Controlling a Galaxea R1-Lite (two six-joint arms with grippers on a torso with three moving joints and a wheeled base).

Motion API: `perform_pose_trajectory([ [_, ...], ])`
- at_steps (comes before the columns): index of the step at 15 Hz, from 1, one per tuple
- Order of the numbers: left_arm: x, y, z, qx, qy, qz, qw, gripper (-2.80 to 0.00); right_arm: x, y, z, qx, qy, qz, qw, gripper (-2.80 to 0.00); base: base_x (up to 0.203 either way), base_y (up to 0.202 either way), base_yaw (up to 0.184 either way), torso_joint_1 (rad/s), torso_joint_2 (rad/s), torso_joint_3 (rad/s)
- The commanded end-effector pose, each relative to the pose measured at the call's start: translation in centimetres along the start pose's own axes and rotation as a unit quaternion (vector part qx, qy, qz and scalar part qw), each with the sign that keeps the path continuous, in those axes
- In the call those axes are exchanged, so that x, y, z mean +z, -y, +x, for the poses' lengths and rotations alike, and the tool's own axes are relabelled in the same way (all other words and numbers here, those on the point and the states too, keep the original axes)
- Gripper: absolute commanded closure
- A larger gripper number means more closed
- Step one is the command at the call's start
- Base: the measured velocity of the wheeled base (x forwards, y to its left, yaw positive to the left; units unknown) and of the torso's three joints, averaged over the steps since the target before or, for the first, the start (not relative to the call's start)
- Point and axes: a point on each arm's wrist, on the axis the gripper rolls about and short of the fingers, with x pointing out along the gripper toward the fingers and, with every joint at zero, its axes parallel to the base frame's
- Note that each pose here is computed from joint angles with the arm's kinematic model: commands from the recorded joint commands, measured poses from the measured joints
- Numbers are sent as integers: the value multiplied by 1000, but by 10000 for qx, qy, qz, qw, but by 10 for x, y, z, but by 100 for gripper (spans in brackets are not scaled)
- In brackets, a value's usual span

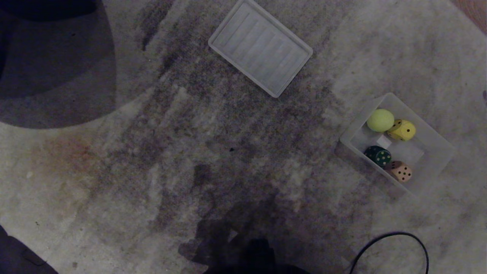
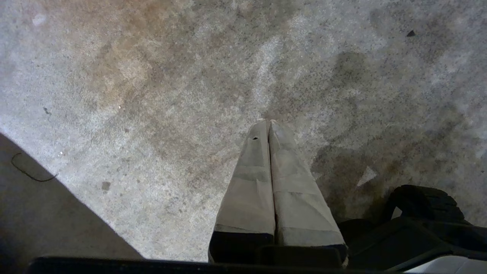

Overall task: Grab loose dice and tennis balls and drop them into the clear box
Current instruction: Pick up toys out of the box

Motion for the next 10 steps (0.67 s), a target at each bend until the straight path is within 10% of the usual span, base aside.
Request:
perform_pose_trajectory([
  [1, 0, 0, 0, 2, -5, 14, 10000, 0, -3, 0, -1, 9, 85, 46, 10000, 0, 0, 0, 0, 0, 0, 0],
  [10, -1, 0, 0, 31, -16, -48, 10000, 0, -3, 0, -1, 9, 93, 54, 9999, 0, 0, 0, 0, 0, 0, 0],
])
